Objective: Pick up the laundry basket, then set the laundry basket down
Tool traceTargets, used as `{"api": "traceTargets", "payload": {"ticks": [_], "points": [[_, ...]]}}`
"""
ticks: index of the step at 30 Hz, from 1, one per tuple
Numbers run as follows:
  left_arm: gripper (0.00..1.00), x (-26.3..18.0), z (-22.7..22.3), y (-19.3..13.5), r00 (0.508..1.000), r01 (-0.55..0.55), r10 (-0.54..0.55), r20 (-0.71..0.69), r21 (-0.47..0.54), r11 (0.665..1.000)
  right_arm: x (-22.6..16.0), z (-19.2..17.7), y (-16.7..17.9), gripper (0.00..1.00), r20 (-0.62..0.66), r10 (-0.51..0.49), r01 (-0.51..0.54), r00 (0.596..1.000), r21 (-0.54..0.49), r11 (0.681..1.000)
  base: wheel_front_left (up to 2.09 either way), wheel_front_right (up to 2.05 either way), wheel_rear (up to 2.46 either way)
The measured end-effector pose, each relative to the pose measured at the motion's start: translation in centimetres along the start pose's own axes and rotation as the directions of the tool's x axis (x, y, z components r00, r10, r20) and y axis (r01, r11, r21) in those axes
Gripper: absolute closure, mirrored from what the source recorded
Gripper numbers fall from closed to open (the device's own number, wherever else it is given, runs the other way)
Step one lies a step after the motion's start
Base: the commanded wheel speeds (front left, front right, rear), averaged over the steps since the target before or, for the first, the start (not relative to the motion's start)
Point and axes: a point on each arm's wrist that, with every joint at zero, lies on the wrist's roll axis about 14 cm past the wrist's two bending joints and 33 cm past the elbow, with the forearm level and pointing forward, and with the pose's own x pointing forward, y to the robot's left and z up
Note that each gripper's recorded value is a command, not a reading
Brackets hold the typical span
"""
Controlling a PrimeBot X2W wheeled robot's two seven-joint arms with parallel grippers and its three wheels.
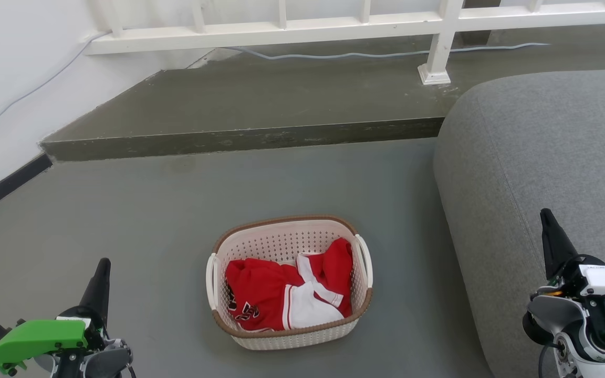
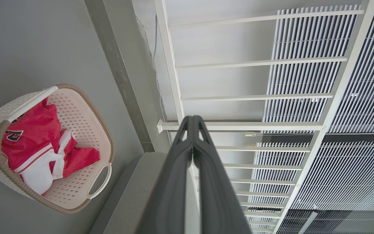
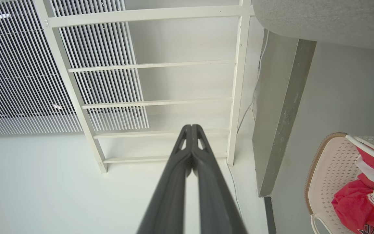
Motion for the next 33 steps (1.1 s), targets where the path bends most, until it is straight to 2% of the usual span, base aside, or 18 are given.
{"api": "traceTargets", "payload": {"ticks": [33], "points": [[1.0,0.0,0.09,-0.06,1.0,0.006,-0.006,0.003,0.0,1.0,-0.01,0.01,-0.15,1.0,-0.004,-0.005,0.005,1.0,0.001,1.0,0.0,0.0,0.0]]}}
